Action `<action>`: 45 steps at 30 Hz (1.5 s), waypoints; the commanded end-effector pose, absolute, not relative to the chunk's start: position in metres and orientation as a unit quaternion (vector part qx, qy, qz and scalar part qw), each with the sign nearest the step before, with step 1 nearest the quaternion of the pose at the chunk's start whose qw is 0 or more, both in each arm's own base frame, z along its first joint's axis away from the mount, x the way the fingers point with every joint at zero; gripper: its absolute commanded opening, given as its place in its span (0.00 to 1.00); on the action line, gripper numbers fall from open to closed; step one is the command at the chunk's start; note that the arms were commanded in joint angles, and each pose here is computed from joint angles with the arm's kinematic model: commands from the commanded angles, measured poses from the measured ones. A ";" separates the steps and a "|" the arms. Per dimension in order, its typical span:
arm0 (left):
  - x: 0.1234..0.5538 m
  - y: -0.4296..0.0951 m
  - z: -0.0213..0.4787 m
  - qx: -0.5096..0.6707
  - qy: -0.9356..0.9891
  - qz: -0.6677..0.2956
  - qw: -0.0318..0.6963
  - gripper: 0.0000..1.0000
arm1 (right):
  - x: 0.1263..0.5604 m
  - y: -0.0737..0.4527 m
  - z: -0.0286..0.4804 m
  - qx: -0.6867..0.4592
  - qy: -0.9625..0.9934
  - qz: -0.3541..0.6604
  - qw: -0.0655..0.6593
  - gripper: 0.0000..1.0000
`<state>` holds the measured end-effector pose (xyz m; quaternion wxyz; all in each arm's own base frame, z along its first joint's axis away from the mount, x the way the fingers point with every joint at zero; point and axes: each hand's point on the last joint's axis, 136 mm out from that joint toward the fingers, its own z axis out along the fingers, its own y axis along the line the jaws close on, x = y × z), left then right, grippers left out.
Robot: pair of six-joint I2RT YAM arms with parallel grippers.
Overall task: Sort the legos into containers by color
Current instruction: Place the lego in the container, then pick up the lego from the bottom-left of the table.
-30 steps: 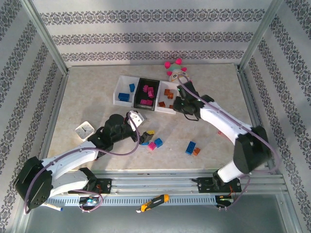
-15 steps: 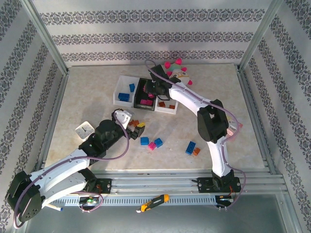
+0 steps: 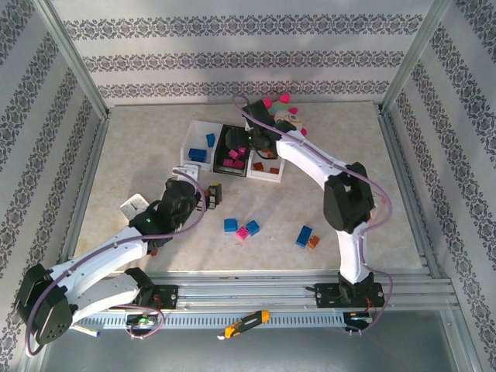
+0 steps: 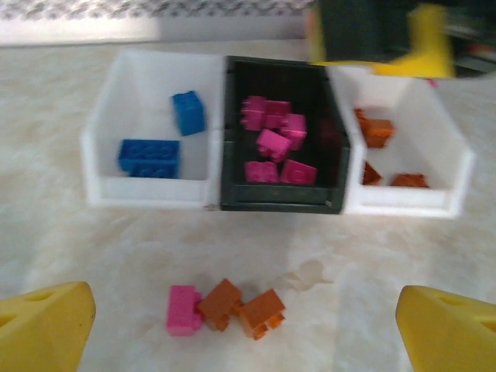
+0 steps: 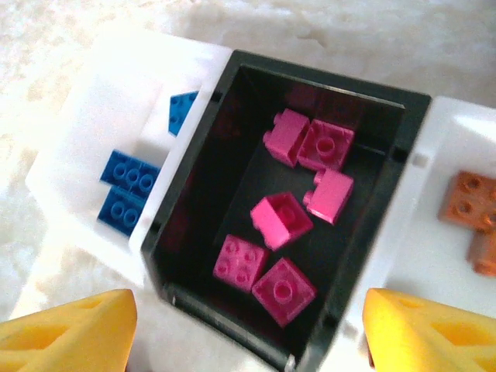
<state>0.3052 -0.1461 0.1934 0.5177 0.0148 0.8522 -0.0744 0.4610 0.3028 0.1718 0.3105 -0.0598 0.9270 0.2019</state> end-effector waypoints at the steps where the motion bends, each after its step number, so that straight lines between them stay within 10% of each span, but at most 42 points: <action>1: 0.295 -0.098 0.174 -0.083 0.884 0.022 0.459 0.99 | 0.440 0.294 0.205 -0.086 0.911 0.226 0.335 0.77; 18: 0.253 -0.051 0.071 -0.470 0.869 0.029 0.154 0.96 | 0.384 0.278 0.204 -0.102 0.915 0.228 0.316 0.80; 37: 0.241 -0.057 0.016 -0.572 0.818 0.013 0.060 0.69 | 0.388 0.286 0.197 -0.107 0.916 0.231 0.311 0.81; 45: 0.250 -0.057 0.029 -0.558 0.828 0.023 0.048 0.41 | 0.387 0.282 0.202 -0.100 0.914 0.228 0.319 0.81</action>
